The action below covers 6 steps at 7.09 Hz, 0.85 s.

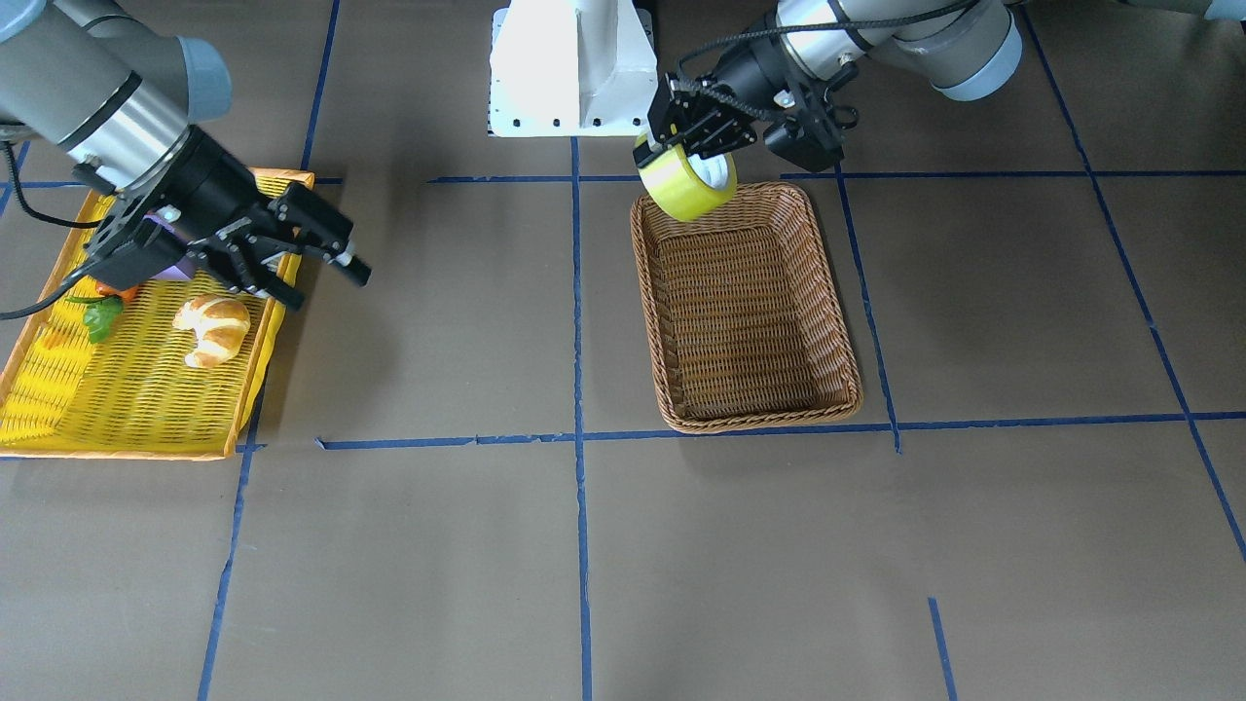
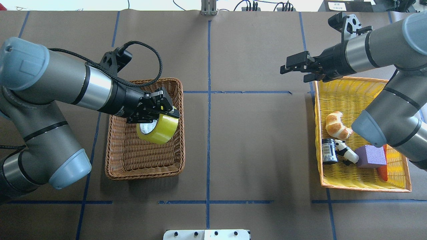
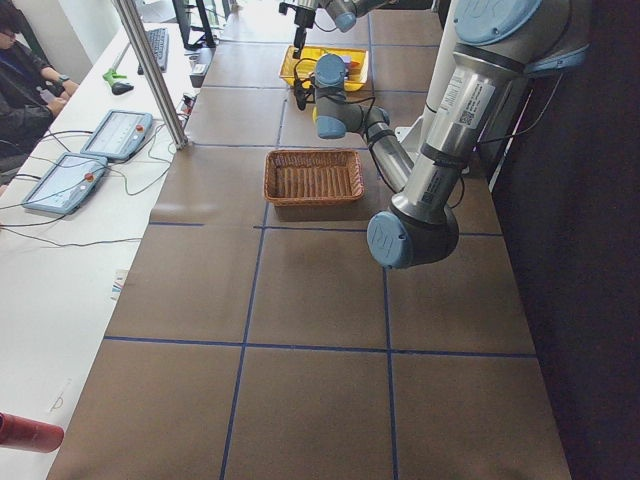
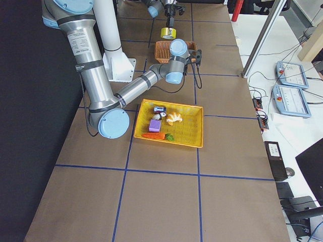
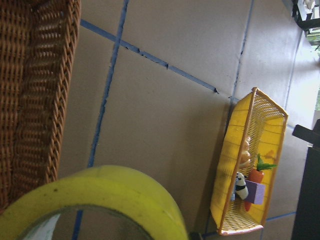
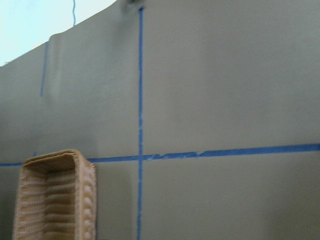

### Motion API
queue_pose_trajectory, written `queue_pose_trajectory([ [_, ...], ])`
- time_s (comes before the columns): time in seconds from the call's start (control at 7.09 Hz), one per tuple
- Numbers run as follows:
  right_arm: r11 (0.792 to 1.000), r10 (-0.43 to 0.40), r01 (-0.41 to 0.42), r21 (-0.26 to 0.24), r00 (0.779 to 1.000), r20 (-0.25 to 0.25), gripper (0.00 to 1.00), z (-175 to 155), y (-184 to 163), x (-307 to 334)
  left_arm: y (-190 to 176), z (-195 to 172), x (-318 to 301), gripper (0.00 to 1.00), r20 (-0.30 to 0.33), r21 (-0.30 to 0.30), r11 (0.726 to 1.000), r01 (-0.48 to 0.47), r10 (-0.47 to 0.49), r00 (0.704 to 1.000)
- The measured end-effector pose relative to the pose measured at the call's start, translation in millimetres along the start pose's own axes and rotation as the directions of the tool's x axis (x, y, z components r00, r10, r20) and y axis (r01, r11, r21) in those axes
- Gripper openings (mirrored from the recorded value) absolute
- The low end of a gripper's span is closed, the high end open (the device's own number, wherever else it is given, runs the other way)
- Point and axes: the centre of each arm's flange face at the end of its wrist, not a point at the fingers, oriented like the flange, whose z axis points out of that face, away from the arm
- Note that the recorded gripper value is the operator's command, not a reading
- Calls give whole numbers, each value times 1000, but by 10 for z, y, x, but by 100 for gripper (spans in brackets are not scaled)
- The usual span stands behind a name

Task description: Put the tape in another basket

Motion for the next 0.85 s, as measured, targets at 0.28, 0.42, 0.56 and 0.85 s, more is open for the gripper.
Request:
queue_pose_trajectory([
  [0.28, 991, -133, 127, -46, 974, -184, 100, -86, -213, 410, -76, 256, -195, 0, 171, 22, 995, -94, 89, 981],
  [0.42, 979, -200, 180, -98, 944, -262, 100, -252, -339, 612, -3, 494, -286, 0, 245, 34, 989, -145, 133, 960],
  [0.56, 957, -277, 231, -174, 903, -328, 100, -441, -449, 819, 64, 727, -362, 0, 310, 39, 981, -192, 171, 935],
  [0.85, 917, -374, 275, -289, 845, -381, 100, -793, -602, 1208, 58, 1116, -537, 0, 413, 39, 960, -277, 237, 879],
])
